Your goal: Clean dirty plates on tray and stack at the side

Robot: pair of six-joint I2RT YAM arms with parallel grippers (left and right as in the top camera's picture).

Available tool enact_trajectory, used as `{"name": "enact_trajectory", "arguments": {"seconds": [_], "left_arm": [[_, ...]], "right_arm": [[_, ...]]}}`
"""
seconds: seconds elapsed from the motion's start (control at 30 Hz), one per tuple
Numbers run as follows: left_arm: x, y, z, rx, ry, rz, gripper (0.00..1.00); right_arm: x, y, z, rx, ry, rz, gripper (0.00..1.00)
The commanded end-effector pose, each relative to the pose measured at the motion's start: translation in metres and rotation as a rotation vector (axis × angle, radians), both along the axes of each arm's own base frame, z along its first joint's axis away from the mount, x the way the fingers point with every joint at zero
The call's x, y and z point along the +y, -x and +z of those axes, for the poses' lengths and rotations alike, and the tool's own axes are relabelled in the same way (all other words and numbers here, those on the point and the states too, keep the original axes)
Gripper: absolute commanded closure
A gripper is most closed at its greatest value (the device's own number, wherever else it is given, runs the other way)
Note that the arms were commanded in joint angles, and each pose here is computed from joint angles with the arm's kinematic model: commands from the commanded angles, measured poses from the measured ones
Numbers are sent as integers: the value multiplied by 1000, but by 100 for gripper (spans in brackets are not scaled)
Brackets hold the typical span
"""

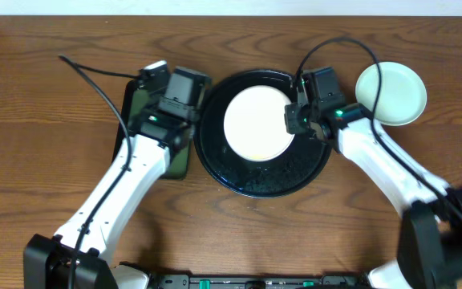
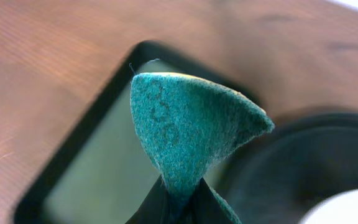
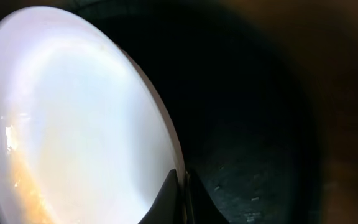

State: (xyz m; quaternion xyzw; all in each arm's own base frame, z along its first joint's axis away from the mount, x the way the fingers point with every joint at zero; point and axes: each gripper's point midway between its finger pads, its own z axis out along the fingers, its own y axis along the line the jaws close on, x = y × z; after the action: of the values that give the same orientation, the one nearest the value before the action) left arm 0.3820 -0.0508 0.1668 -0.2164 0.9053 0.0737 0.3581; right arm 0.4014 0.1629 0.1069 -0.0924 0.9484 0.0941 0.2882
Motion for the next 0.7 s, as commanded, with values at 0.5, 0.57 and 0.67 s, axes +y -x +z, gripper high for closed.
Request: {"name": "enact_trajectory", "arguments": {"seconds": [0.5, 0.57, 0.67], "left_arm": [[106, 21, -25, 140, 72, 245, 92], [106, 21, -25, 142, 71, 245, 92], [106, 21, -28, 151, 71, 245, 92]], "right_arm": [[31, 4, 197, -737, 1171, 373, 99], [37, 5, 208, -770, 1227, 393, 99], [42, 7, 224, -811, 1299, 403, 99]]}}
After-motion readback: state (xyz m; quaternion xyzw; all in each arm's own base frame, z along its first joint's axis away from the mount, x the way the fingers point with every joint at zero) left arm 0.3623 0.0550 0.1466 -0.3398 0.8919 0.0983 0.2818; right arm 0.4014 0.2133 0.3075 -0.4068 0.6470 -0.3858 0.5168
